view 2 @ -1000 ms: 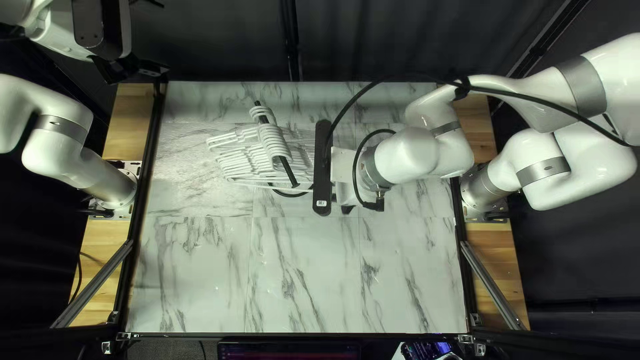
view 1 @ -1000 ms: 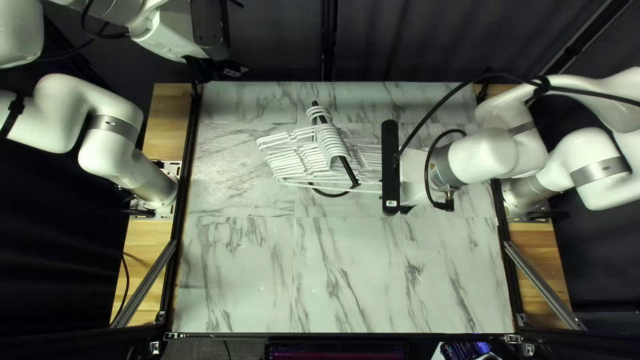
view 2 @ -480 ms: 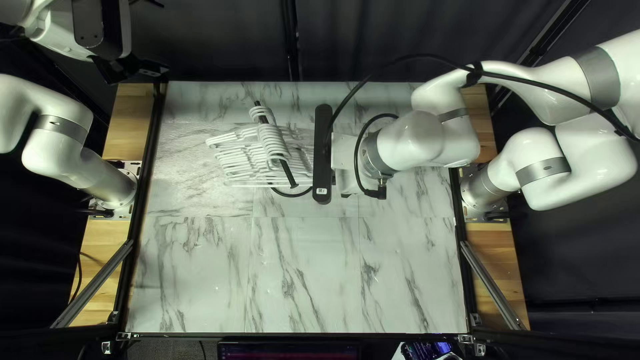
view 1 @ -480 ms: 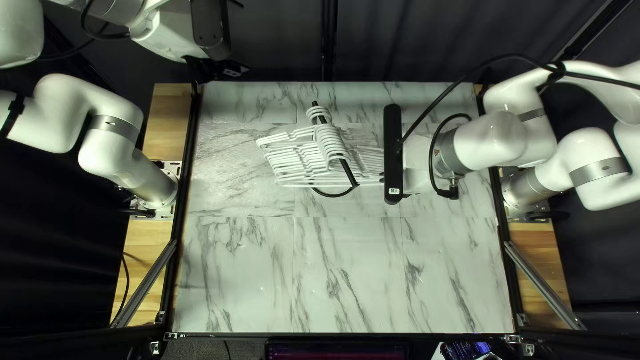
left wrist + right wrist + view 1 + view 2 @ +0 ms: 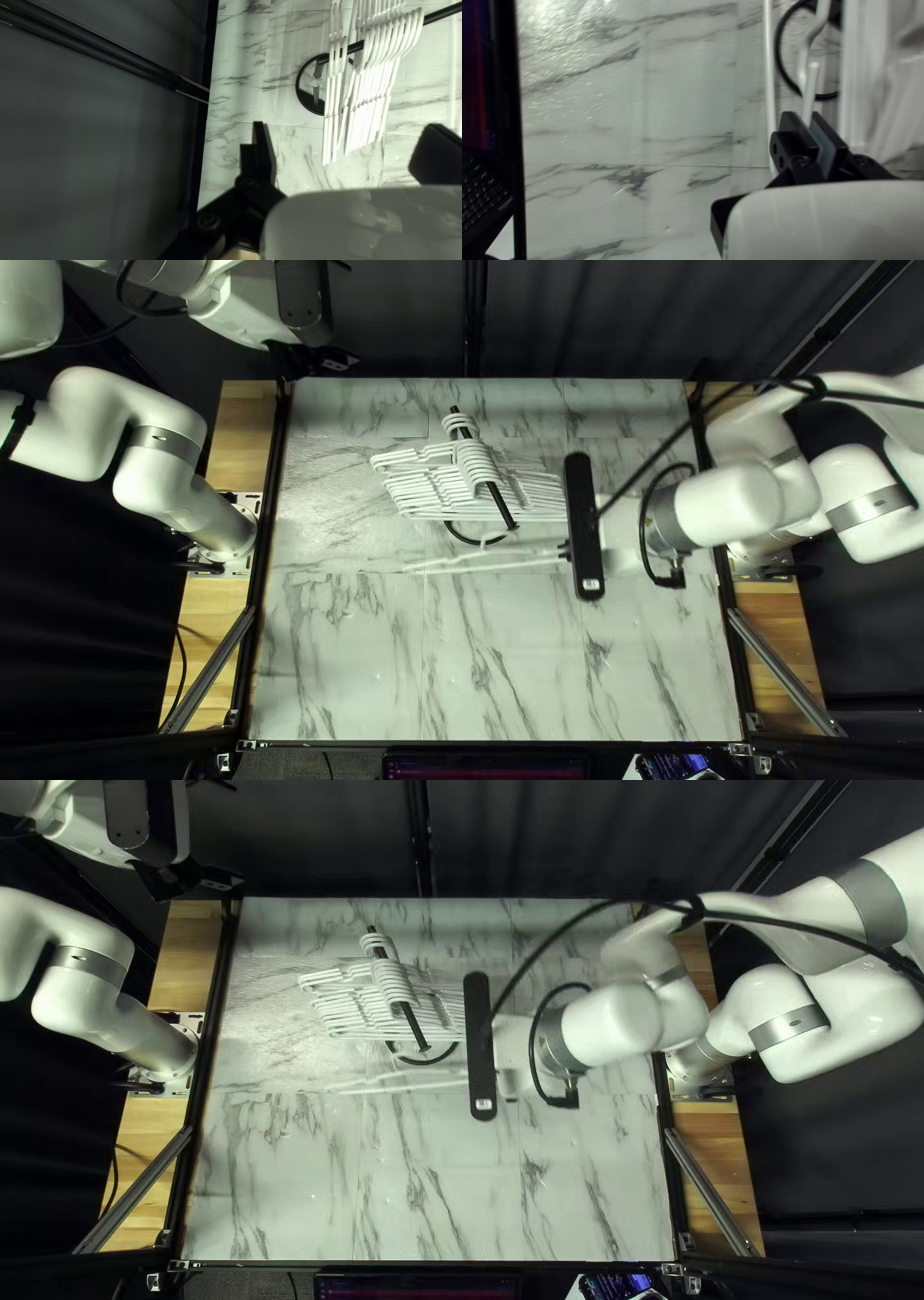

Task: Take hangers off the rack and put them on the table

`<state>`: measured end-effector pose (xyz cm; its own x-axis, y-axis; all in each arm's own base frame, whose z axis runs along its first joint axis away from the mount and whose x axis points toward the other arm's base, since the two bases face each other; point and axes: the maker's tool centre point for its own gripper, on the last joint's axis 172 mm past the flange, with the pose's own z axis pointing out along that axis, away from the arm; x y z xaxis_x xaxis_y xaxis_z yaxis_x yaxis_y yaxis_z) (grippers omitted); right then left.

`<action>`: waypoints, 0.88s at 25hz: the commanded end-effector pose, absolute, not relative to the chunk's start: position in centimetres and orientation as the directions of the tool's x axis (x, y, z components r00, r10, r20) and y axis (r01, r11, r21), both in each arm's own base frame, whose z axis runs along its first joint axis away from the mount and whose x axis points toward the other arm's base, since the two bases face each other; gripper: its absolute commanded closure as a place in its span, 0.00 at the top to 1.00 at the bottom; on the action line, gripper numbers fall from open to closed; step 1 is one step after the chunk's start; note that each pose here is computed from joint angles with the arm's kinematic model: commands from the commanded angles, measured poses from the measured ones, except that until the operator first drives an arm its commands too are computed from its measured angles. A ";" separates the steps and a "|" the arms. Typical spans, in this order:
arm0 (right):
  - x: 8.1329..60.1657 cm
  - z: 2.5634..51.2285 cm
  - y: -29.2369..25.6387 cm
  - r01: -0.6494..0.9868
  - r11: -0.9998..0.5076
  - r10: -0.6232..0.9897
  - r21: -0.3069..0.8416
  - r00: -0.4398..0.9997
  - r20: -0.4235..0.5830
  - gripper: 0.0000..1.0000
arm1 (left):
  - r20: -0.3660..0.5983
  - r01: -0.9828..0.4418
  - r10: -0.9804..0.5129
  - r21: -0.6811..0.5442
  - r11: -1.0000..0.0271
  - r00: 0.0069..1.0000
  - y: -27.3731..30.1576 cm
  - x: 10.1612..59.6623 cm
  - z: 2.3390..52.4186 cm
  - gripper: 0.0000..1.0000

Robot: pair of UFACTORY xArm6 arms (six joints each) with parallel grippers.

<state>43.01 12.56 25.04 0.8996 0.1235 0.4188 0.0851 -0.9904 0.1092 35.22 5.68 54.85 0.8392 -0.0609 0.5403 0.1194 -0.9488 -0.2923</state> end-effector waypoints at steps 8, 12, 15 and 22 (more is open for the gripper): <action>44.8 21.0 15.4 0.165 -0.941 0.256 0.294 0.918 0.303 0.00 | 0.540 0.119 -0.061 -0.292 -0.949 0.839 5.7 35.2 54.9 1.00; 44.8 21.0 15.4 0.165 -0.941 0.256 0.294 0.918 0.303 0.00 | 0.540 0.119 -0.061 -0.292 -0.949 0.839 5.7 35.2 54.9 1.00; 44.8 21.0 15.4 0.165 -0.941 0.256 0.294 0.918 0.303 0.00 | 0.540 0.119 -0.061 -0.292 -0.949 0.839 5.7 35.2 54.9 1.00; 44.8 21.0 15.4 0.165 -0.941 0.256 0.294 0.918 0.303 0.00 | 0.540 0.119 -0.061 -0.292 -0.949 0.839 5.7 35.2 54.9 1.00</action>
